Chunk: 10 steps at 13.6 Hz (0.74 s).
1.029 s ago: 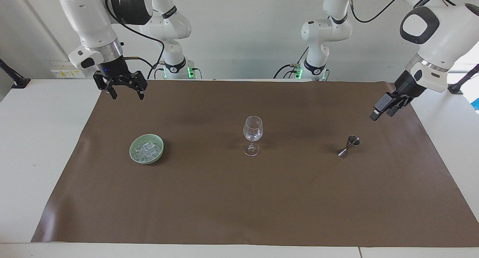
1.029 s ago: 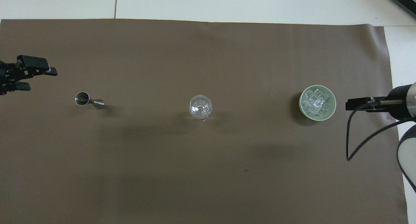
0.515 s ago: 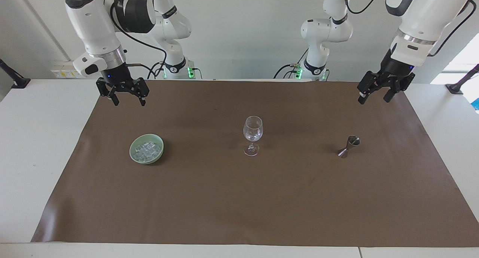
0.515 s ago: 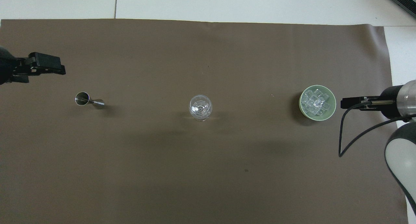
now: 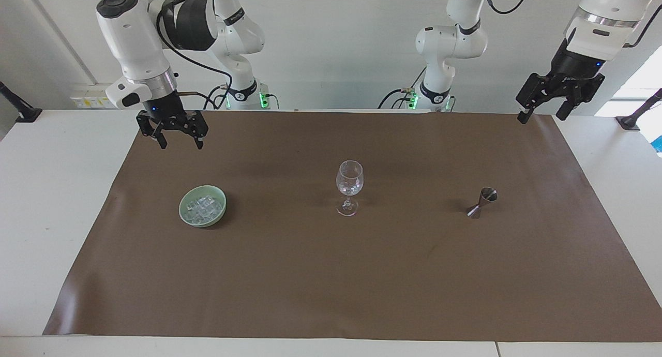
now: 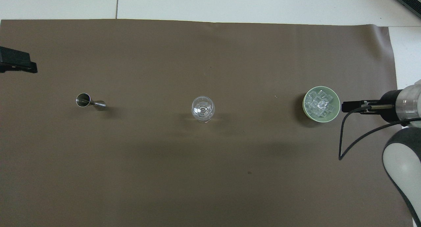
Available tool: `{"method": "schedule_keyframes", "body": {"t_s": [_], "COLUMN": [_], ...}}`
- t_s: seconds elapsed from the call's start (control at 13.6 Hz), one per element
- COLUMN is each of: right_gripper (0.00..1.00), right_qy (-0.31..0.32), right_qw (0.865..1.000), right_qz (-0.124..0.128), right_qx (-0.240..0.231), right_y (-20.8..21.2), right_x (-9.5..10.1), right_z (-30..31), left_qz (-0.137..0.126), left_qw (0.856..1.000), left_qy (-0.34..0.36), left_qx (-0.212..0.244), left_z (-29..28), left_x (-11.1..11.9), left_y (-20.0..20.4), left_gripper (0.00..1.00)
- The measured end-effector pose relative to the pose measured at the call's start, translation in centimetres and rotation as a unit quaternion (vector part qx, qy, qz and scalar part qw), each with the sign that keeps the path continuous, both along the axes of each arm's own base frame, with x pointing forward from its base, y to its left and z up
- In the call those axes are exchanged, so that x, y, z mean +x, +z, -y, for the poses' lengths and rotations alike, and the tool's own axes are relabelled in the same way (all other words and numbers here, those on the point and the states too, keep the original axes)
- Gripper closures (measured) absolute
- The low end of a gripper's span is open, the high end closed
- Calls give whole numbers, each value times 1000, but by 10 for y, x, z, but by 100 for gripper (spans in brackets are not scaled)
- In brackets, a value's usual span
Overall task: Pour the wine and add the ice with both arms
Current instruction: 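Lower the right gripper into the green bowl of ice, then close the right gripper on ice cubes in the green bowl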
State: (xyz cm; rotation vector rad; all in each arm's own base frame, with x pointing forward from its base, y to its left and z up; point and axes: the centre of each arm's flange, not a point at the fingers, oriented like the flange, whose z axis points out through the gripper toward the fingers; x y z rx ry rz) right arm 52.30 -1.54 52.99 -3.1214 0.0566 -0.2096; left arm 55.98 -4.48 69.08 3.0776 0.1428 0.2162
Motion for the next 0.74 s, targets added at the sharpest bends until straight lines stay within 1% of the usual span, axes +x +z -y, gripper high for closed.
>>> {"method": "schedule_keyframes", "body": {"t_s": [0.22, 0.37, 0.51, 0.74], "right_gripper": [0, 0, 0, 0], "right_qy": [9, 34, 49, 53], "right_qw": [1000, 999, 999, 999], "right_qz": [-7, -8, -9, -3], "right_qx": [-2, -6, -9, -12], "right_y": [-25, -51, -80, -107], "right_x": [9, 16, 24, 36], "right_z": [-2, -2, 1, 2], "left_qz": [-30, -50, -56, -58], "left_qw": [999, 998, 998, 997], "left_qy": [-21, -33, -37, -49], "left_qx": [4, 5, 6, 7], "left_z": [5, 9, 8, 1], "left_x": [-3, -10, -16, -22], "left_y": [-27, -46, -51, -49], "left_gripper": [0, 0, 0, 0]}}
